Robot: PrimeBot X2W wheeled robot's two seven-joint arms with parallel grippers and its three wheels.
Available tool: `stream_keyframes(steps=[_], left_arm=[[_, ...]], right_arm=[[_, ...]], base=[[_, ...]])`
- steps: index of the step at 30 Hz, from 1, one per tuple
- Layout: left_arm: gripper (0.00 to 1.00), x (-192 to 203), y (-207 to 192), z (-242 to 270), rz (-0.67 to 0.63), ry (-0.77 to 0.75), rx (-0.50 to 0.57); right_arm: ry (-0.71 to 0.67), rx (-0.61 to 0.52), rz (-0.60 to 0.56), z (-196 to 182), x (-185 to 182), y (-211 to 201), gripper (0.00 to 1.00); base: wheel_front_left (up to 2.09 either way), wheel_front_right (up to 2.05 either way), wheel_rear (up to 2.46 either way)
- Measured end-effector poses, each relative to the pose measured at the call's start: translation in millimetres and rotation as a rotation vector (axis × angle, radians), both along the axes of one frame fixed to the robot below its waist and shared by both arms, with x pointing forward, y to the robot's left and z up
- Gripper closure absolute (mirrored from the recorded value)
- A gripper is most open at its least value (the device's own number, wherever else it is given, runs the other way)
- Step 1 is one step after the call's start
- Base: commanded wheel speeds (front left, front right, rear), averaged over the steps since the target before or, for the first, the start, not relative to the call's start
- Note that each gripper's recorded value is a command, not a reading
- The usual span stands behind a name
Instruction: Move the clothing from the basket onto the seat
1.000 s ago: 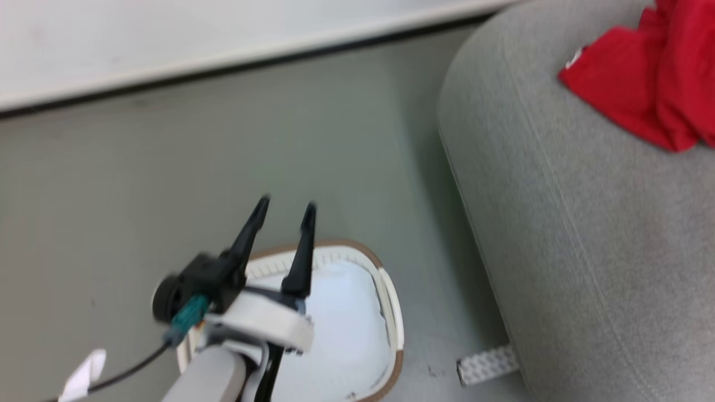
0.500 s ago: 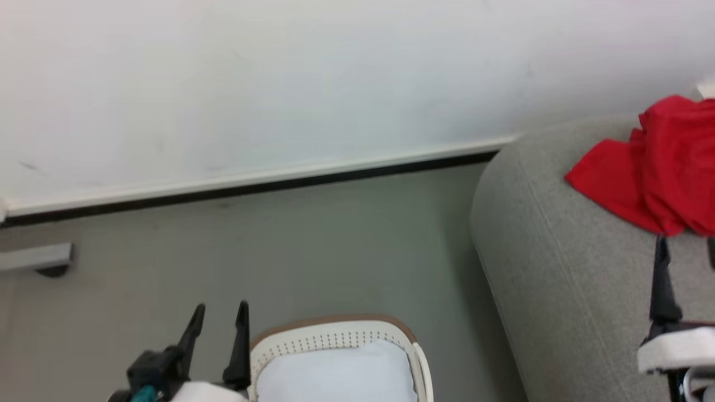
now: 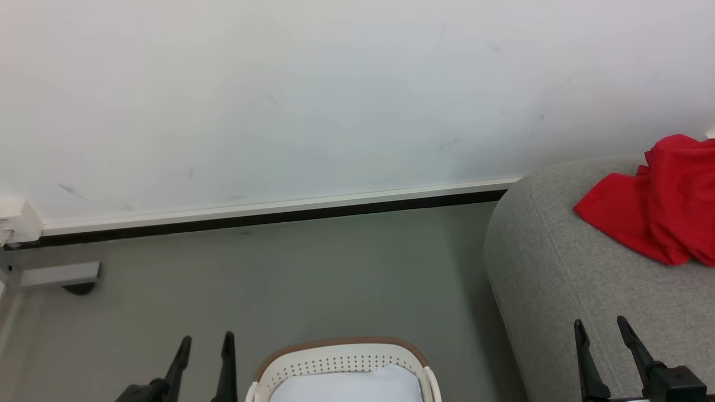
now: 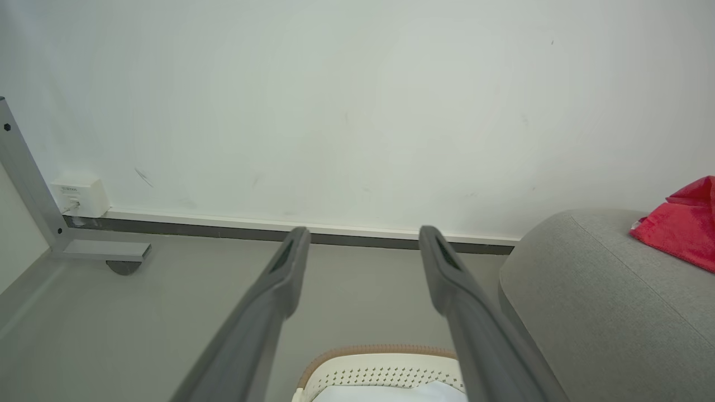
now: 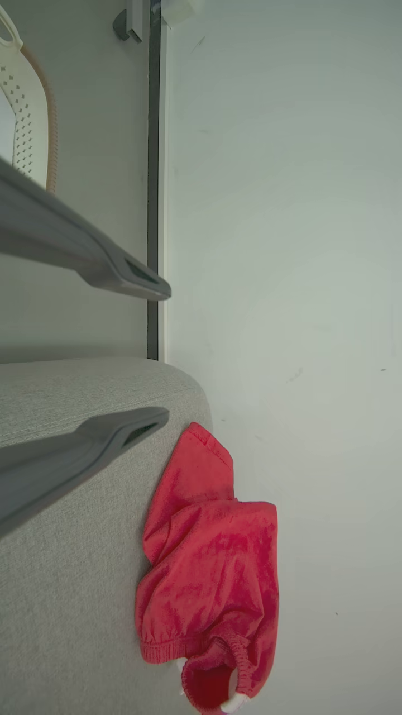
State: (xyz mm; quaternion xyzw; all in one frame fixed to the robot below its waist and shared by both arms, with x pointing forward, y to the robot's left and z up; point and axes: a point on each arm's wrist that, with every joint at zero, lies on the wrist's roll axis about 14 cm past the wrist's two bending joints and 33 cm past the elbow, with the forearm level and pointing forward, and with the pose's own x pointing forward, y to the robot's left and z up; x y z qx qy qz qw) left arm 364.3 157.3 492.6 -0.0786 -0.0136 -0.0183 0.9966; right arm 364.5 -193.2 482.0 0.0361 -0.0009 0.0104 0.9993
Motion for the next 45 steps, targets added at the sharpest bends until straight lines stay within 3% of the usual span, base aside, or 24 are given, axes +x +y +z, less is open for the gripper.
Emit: stream_keyframes(steps=[17, 18, 24, 45], left_arm=[[0.0, -7, 2, -12, -0.001, 0.031, -0.002], [1.0, -7, 2, -13, -0.007, 0.033, -0.004], [1.0, -14, 0, -31, -0.004, 0.096, -0.019], [1.0, -8, 17, -34, 0.073, 0.161, -0.386]], right_arm=[[-0.013, 0.013, 0.057, 4, 4, 20, 0.0], [-0.016, 0.013, 0.062, 5, 4, 21, 1.0], [0.056, 0.043, 0.052, -16, -4, 22, 1.0], [0.083, 0.424, -0.048, -14, 0, 6, 1.0]], base=[[0.0, 0.0, 0.0], [0.0, 0.0, 0.0], [0.0, 0.0, 0.0], [0.0, 0.0, 0.0]])
